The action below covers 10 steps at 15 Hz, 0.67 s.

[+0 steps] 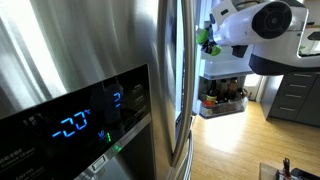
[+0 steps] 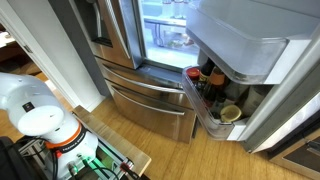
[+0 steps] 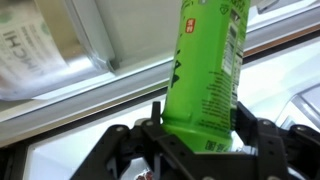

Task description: Remove the green bottle from the fridge

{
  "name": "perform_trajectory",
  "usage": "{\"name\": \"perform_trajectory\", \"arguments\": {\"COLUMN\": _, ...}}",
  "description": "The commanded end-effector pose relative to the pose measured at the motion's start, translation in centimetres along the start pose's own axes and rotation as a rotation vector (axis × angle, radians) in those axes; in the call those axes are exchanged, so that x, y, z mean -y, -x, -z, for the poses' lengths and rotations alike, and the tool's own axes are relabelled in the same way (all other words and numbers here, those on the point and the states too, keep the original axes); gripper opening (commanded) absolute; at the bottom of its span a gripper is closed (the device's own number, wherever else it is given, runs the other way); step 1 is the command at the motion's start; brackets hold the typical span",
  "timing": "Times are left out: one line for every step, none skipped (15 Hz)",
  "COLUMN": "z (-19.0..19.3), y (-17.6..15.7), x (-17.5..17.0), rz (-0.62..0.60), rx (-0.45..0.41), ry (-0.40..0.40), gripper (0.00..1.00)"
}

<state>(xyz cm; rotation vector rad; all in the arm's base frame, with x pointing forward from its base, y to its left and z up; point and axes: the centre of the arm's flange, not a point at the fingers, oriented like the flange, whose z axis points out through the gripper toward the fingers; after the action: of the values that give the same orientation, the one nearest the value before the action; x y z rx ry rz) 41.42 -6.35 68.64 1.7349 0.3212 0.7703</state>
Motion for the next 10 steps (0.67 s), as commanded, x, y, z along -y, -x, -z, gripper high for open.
{"name": "perform_trajectory", "arguments": {"z": 1.4, "y": -1.1, "x": 2.0, "rz": -0.088, "rx": 0.013, "ry": -0.065, "gripper": 0.44}}
{"name": "perform_trajectory", "arguments": {"z": 1.3, "y": -1.4, "x": 2.2, "rz": -0.119, "rx": 0.022, "ry": -0.091, "gripper": 0.44}}
{"name": "perform_trajectory", "arguments": {"z": 0.9, "y": -1.7, "x": 2.4, "rz": -0.161, "rx": 0.033, "ry": -0.132, "gripper": 0.44}}
{"name": "perform_trajectory", "arguments": {"z": 0.6, "y": -1.8, "x": 2.6, "rz": -0.193, "rx": 0.043, "ry": -0.175, "gripper": 0.44}}
{"name": "perform_trajectory", "arguments": {"z": 0.0, "y": -1.8, "x": 2.7, "rz": -0.227, "rx": 0.062, "ry": -0.224, "gripper": 0.44}}
{"name": "perform_trajectory", "arguments": {"z": -0.7, "y": -1.8, "x": 2.9, "rz": -0.270, "rx": 0.065, "ry": -0.259, "gripper": 0.44}}
{"name": "perform_trajectory", "arguments": {"z": -1.3, "y": -1.7, "x": 3.1, "rz": -0.308, "rx": 0.071, "ry": -0.295, "gripper": 0.44}}
{"name": "perform_trajectory", "arguments": {"z": -2.1, "y": -1.7, "x": 3.2, "rz": -0.348, "rx": 0.071, "ry": -0.329, "gripper": 0.44}}
{"name": "perform_trajectory", "arguments": {"z": -3.0, "y": -1.6, "x": 3.4, "rz": -0.396, "rx": 0.055, "ry": -0.351, "gripper": 0.44}}
{"name": "perform_trajectory", "arguments": {"z": -4.3, "y": -1.5, "x": 3.8, "rz": -0.453, "rx": 0.035, "ry": -0.351, "gripper": 0.44}}
